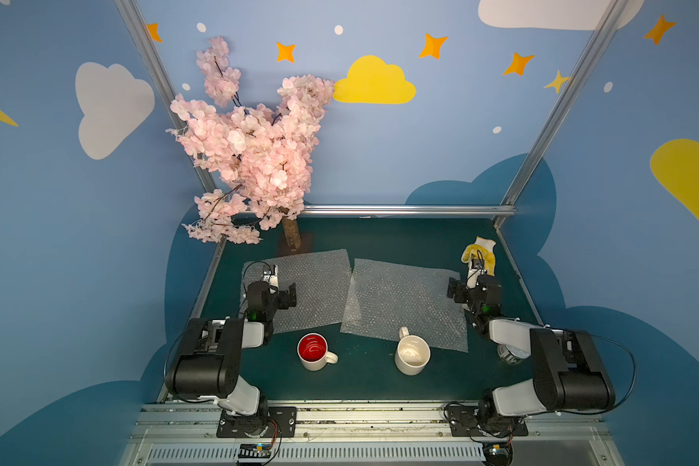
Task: Wrap mugs in bubble wrap
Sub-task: Pick up the mug from the center of the board.
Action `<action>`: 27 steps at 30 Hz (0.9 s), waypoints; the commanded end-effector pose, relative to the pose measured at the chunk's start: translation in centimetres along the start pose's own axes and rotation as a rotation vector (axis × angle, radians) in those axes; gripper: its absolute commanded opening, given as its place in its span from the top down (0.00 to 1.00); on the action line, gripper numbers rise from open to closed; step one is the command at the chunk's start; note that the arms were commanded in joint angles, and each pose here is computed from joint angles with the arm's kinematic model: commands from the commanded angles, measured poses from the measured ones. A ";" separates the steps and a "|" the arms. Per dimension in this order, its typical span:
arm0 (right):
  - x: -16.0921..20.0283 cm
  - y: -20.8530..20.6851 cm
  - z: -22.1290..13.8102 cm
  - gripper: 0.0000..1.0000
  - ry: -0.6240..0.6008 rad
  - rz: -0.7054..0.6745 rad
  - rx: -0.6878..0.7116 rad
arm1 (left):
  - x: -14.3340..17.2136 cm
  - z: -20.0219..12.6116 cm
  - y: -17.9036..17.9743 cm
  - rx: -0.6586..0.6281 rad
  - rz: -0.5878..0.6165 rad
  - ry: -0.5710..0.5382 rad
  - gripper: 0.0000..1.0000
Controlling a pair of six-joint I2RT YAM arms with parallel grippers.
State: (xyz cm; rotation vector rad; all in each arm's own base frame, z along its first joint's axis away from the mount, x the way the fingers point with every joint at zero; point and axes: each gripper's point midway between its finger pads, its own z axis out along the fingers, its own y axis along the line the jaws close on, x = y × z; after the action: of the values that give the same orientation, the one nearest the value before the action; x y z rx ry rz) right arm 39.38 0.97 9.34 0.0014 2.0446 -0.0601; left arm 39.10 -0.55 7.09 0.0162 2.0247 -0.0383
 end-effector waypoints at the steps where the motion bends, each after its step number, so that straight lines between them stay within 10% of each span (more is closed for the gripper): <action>1: -1.6 0.7 -1.1 0.06 0.024 -0.031 -0.037 | -2.3 -0.9 0.1 -0.043 0.026 -0.067 0.01; 16: -3.2 8.0 -12.8 0.03 0.364 0.078 -0.267 | -12.8 -9.0 -4.0 0.137 -0.176 0.106 0.00; 27: 1.6 11.8 -23.0 0.04 0.823 0.109 -0.424 | -12.5 -13.2 -10.6 0.434 -0.218 0.353 0.02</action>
State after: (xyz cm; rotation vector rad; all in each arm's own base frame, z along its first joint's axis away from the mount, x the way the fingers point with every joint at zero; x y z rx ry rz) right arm 23.64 13.42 20.65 -0.1661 2.5617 0.4960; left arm 34.90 -8.55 26.21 0.0316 2.1766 -0.5317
